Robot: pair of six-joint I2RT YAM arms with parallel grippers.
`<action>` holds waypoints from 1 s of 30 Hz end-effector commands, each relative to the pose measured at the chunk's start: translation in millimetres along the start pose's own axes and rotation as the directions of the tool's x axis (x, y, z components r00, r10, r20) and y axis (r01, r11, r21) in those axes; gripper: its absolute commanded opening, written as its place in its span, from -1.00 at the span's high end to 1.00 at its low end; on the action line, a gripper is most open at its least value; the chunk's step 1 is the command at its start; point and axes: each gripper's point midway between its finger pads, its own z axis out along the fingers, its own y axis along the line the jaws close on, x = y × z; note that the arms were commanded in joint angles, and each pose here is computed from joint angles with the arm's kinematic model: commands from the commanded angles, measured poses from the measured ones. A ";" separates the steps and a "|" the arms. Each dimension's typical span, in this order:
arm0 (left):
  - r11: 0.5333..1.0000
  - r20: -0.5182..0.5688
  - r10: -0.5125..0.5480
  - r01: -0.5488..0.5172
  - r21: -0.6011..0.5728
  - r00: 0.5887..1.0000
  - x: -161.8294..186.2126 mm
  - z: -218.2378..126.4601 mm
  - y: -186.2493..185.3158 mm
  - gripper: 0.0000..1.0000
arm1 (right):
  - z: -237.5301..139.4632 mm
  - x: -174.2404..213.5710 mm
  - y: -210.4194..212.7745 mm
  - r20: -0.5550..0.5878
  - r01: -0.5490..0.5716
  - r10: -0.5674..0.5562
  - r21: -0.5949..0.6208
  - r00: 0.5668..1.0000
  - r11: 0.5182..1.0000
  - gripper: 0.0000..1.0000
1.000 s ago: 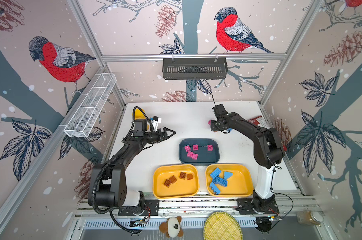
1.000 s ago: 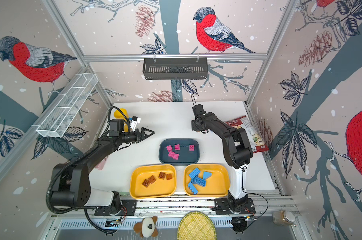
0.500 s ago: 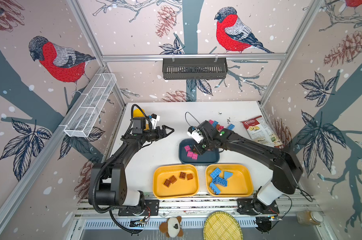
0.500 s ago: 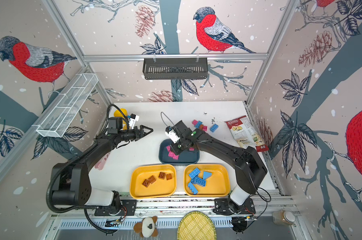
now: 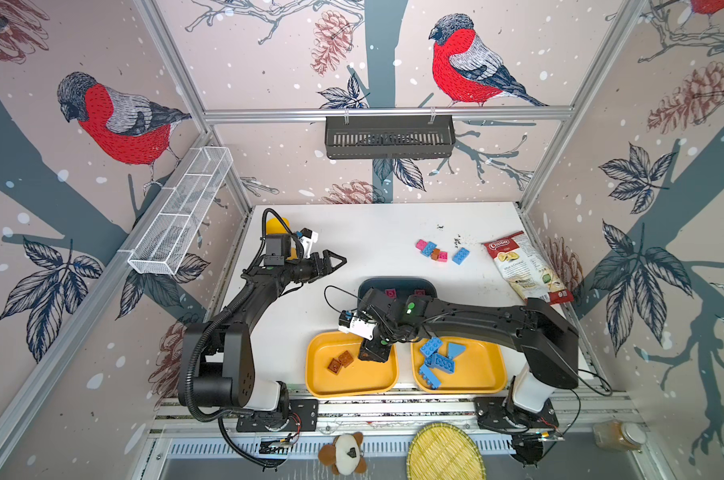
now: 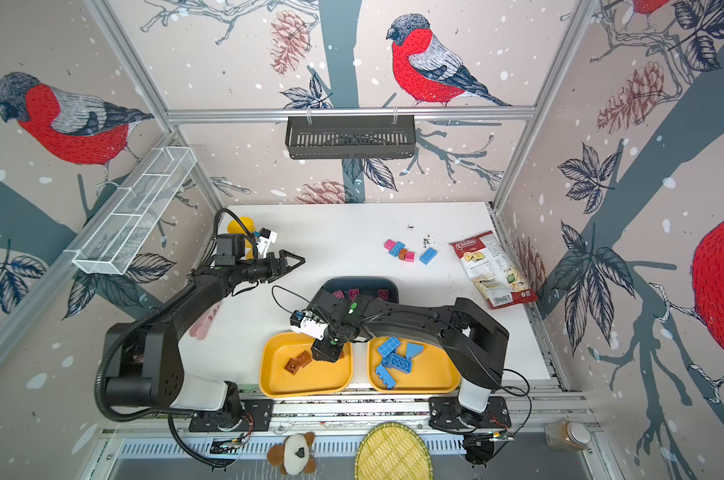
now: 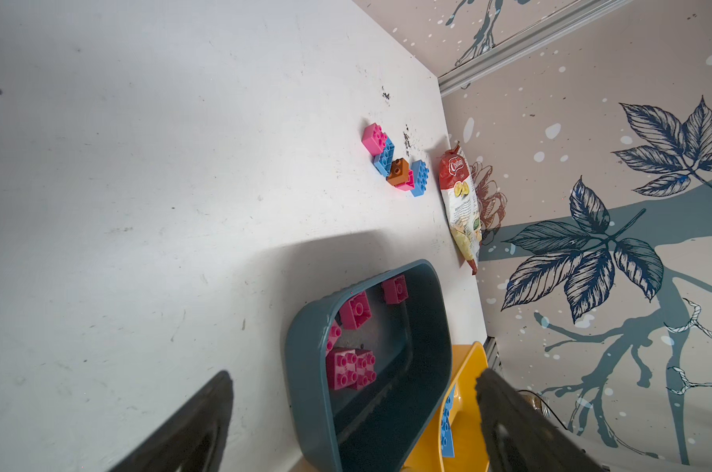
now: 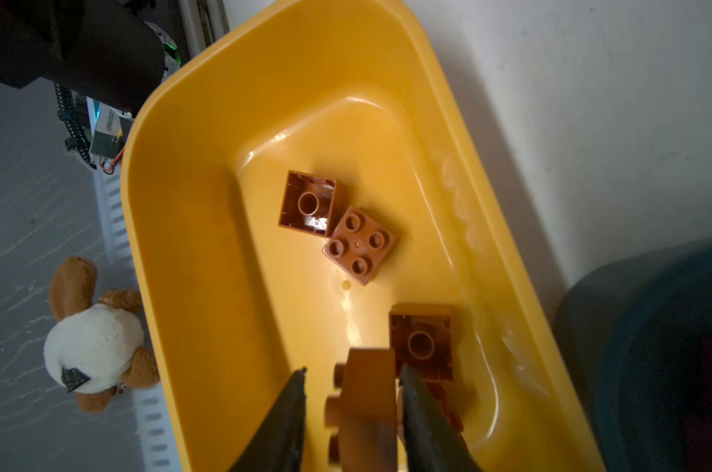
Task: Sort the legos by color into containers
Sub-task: 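Carry the brown brick into the yellow tray with brown bricks, release, then return the right gripper to the pile and grasp a pink brick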
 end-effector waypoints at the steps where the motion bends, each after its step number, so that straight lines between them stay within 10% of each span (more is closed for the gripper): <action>1: 1.000 -0.002 0.022 -0.022 0.002 1.000 0.9 -1.8 -1.3 -0.84 | -10.1 -8.9 -6.0 0.034 0.041 -0.042 0.007 0.999 0.999 -0.23; 9: 1.000 -0.003 0.015 -0.015 0.009 1.000 -2.6 0.2 -1.5 -0.84 | -87.0 -4.9 -101.9 0.184 -0.197 0.166 0.164 0.969 0.967 -0.44; 15: 1.000 -0.002 0.015 -0.015 0.014 1.000 -5.9 0.8 -3.1 -0.84 | -142.1 27.6 -216.2 0.263 -0.462 0.386 0.374 0.884 0.804 -0.52; 21: 1.000 -0.011 0.008 -0.007 0.027 1.000 -4.5 2.9 -2.2 -0.84 | -175.7 50.0 -302.4 0.259 -0.454 0.373 0.549 0.891 0.701 -0.58; 30: 1.000 -0.024 0.007 -0.006 0.030 1.000 -4.4 3.7 -3.1 -0.84 | -174.2 61.7 -383.6 0.159 -0.337 0.307 0.624 0.938 0.705 -0.56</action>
